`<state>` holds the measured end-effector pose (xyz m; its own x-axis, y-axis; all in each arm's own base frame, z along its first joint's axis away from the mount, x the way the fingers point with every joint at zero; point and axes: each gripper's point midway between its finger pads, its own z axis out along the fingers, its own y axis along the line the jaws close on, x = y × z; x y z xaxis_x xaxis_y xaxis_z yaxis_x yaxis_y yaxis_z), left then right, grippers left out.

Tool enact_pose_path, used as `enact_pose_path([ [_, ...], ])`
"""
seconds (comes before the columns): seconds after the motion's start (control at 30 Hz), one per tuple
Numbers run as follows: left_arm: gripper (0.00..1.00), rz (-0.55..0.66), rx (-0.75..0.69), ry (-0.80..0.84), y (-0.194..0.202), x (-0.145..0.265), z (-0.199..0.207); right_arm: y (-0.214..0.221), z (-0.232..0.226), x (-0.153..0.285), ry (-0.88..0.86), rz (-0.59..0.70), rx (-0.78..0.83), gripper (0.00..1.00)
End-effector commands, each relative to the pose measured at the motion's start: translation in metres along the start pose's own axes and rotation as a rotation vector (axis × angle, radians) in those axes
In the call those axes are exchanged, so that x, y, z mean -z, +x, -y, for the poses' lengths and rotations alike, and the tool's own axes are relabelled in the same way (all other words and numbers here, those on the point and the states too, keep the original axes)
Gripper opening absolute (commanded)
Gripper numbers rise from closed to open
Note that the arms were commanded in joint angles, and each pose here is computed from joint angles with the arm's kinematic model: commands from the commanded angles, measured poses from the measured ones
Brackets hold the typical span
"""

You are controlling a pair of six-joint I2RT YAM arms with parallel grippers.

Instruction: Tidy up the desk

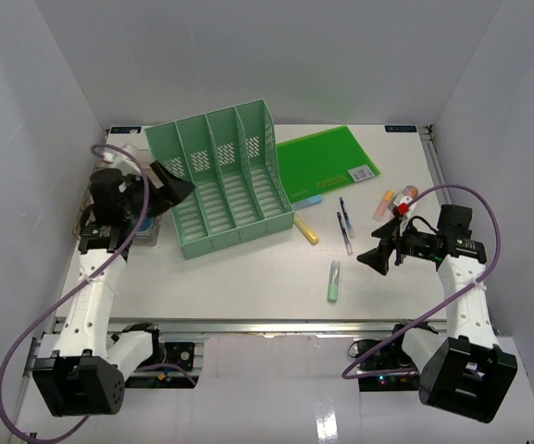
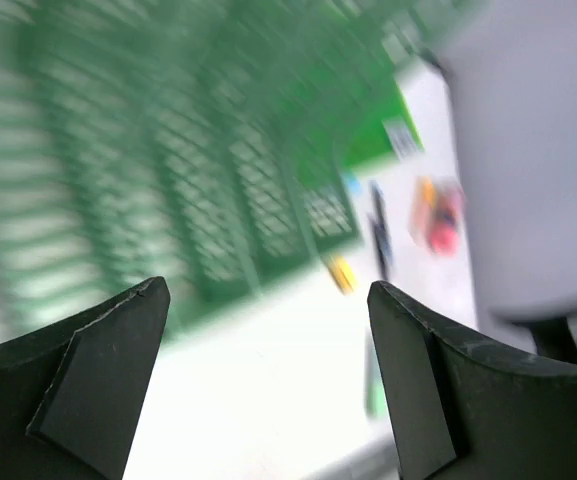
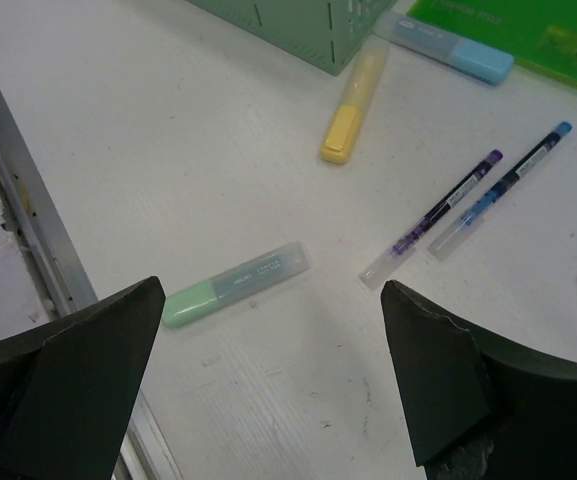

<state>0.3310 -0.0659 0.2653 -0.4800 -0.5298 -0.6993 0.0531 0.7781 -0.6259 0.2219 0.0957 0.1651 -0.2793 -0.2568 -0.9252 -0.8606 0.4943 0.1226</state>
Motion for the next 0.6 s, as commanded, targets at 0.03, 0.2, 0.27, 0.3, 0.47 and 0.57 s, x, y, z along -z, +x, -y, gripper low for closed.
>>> enact_pose_path([
  [0.03, 0.89, -0.282, -0.015, 0.235, 0.109, -0.004, 0.103, 0.012, 0.070, 0.014, 0.395, -0.073, -0.248, 0.96],
  [0.2, 0.86, -0.458, -0.156, 0.291, 0.204, -0.015, 0.175, 0.021, 0.099, 0.027, 0.571, -0.119, -0.412, 0.96],
  [0.27, 0.86, -0.548, -0.234, 0.276, 0.252, -0.028, 0.190, 0.021, 0.100, 0.027, 0.576, -0.112, -0.428, 0.96],
  [0.3, 0.86, -0.578, -0.263, 0.267, 0.270, -0.034, 0.194, 0.020, 0.101, 0.028, 0.578, -0.105, -0.428, 0.96],
  [0.47, 0.84, -0.657, -0.357, 0.224, 0.334, -0.069, 0.208, 0.023, 0.102, 0.033, 0.596, -0.090, -0.433, 0.95],
  [0.57, 0.80, -0.673, -0.391, 0.215, 0.354, -0.084, 0.221, 0.026, 0.103, 0.036, 0.603, -0.082, -0.443, 0.95],
])
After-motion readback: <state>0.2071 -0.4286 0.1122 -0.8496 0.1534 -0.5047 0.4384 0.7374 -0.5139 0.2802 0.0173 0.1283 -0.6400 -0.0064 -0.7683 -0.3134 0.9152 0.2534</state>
